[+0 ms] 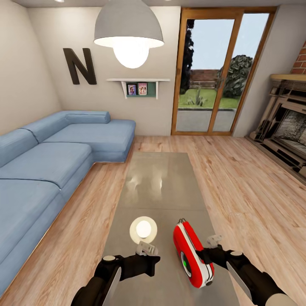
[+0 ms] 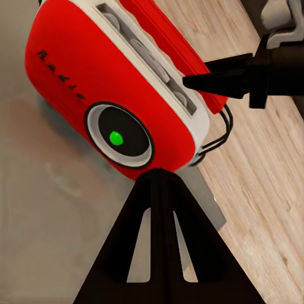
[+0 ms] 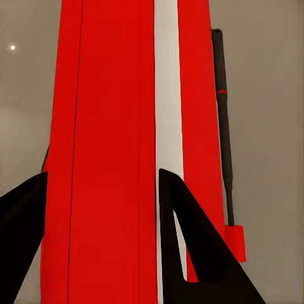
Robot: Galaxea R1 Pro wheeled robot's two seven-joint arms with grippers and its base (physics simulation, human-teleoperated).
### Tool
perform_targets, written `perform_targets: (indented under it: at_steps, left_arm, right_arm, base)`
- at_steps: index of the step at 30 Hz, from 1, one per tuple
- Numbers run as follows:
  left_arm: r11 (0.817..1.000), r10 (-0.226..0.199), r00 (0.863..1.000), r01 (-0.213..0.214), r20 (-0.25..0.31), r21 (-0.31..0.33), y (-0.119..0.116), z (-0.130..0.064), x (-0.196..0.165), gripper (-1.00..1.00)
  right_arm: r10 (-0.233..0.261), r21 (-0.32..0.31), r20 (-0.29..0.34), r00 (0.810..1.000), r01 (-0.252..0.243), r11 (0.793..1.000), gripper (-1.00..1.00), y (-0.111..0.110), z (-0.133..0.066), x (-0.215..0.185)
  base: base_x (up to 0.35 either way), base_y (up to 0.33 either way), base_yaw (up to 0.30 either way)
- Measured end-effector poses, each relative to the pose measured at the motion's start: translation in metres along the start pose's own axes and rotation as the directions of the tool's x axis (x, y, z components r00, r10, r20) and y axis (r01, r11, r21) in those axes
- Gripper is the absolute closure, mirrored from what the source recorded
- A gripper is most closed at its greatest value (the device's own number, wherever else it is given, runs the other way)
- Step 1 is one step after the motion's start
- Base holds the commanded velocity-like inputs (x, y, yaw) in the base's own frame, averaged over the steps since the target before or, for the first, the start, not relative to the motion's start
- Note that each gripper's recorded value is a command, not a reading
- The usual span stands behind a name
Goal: Turn on the radio receiver that's on the table in the living room.
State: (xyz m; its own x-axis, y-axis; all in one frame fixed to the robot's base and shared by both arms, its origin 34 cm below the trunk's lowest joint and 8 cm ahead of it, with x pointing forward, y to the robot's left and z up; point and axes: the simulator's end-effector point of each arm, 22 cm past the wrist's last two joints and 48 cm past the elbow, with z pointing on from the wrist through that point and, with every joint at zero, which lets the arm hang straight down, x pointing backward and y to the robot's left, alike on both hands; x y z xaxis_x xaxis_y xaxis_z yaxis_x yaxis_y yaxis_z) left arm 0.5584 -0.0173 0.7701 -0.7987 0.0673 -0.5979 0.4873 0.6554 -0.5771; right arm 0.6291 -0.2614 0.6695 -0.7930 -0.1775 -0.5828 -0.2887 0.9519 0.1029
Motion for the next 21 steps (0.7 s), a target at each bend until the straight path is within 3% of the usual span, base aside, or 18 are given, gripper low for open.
perform_targets:
  at_steps: [21]
  left_arm:
    - [1.000, 0.000, 1.000, 0.000, 0.000, 0.000, 0.000, 0.000, 0.000, 1.00]
  right_arm:
    - [0.005, 0.011, 0.009, 1.000, -0.005, 1.000, 1.00, -0.005, 0.003, 0.013]
  base:
    - [0.000, 0.000, 0.000]
